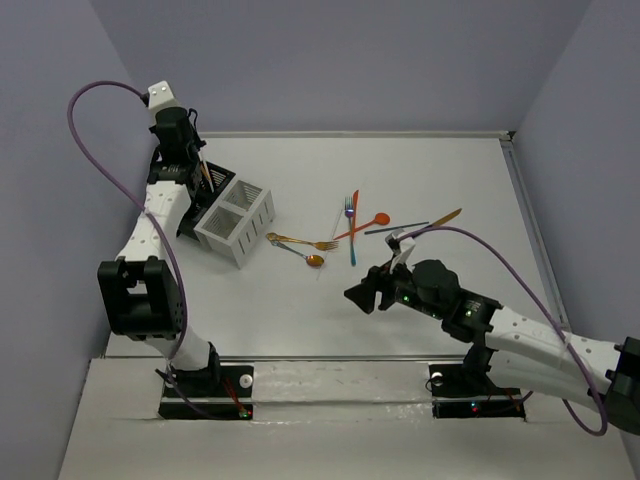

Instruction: Sort the eating utensils into containers

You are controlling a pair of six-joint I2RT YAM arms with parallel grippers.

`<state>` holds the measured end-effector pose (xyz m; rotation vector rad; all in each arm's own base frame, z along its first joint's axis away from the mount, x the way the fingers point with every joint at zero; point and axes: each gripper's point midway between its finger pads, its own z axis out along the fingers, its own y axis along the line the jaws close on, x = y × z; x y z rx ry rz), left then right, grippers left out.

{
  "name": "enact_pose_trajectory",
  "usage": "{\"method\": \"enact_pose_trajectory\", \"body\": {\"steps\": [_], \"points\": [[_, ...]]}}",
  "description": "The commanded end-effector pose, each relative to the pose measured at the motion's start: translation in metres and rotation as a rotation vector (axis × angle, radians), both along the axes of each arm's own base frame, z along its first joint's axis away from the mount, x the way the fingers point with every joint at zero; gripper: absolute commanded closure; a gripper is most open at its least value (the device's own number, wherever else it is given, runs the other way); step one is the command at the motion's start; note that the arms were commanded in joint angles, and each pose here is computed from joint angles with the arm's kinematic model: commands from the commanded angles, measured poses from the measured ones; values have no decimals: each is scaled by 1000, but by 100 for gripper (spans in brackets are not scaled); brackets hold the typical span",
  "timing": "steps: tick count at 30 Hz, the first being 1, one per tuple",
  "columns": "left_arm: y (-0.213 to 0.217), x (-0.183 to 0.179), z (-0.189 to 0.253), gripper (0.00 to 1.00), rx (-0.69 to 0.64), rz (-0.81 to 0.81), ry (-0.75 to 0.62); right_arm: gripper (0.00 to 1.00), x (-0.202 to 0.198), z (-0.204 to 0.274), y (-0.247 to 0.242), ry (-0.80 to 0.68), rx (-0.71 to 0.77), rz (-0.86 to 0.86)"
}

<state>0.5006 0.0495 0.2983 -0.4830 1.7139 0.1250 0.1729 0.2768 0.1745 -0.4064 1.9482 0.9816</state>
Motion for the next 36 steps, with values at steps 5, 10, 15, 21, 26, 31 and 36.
{"method": "enact_pose_trajectory", "body": {"steps": [5, 10, 15, 21, 26, 31, 36], "points": [[18, 20, 38, 94, 66, 60, -104, 30, 1, -6, 4, -3, -19, 5], [13, 31, 12, 94, 60, 26, -74, 30, 6, -4, 10, -6, -31, 8], [8, 38, 2, 94, 44, 1, -66, 30, 10, -13, 17, 12, -60, 11], [11, 38, -25, 73, 71, 7, -18, 30, 18, -13, 17, 11, -66, -25], [7, 36, -29, 33, 60, -9, -26, 30, 33, -11, 10, 17, -133, -115], [-5, 30, -1, 20, -24, -49, -103, 36, 52, 5, 5, -9, -174, -208], [-14, 20, 35, 19, -77, -79, -172, 39, 61, 10, -3, -18, -204, -260]]}}
